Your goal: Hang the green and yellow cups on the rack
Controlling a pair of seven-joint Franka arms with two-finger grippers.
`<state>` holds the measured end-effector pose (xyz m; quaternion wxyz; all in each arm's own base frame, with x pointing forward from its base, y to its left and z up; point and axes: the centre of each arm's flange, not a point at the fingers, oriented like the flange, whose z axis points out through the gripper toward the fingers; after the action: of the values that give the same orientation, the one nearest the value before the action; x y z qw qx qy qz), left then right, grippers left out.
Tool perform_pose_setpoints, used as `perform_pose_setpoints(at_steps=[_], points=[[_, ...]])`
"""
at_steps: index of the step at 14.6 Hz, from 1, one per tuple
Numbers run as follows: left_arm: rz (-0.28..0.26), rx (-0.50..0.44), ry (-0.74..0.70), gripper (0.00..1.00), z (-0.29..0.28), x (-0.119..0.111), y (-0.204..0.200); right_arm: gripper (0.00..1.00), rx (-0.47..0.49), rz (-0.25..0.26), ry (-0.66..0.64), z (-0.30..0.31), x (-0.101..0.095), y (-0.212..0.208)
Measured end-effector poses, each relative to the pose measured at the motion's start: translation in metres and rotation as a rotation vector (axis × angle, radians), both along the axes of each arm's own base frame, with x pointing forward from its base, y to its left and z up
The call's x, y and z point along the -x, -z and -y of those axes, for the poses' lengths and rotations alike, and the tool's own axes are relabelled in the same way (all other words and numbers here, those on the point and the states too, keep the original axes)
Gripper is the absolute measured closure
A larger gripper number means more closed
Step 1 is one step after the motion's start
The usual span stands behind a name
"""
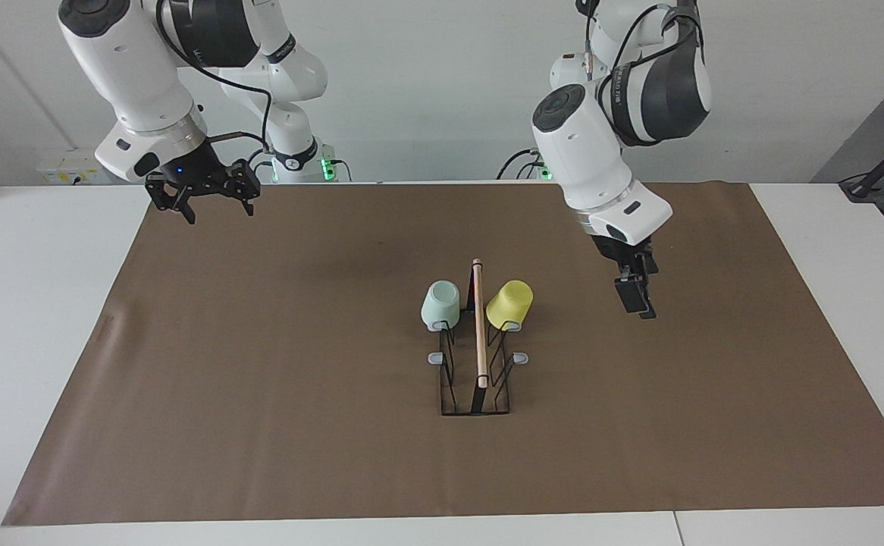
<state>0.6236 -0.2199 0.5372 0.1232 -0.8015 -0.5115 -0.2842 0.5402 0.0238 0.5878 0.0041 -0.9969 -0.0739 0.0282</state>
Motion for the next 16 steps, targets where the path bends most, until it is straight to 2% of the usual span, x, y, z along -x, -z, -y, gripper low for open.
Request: perform_pose_setpoints(at_steps=[6, 13, 16], points=[[-0.102, 0.091, 0.136, 0.00, -0.080, -0.028, -0.009, 0.00, 0.000, 0.001, -0.002, -0.001, 0.000, 0.000], [-0.246, 0.205, 0.400, 0.00, -0.136, -0.036, -0.011, 0.00, 0.000, 0.011, -0.001, 0.000, -0.001, -0.001], [-0.298, 0.241, 0.560, 0.00, -0.146, -0.034, -0.012, 0.00, -0.001, 0.017, -0.001, -0.001, -0.001, -0.004]])
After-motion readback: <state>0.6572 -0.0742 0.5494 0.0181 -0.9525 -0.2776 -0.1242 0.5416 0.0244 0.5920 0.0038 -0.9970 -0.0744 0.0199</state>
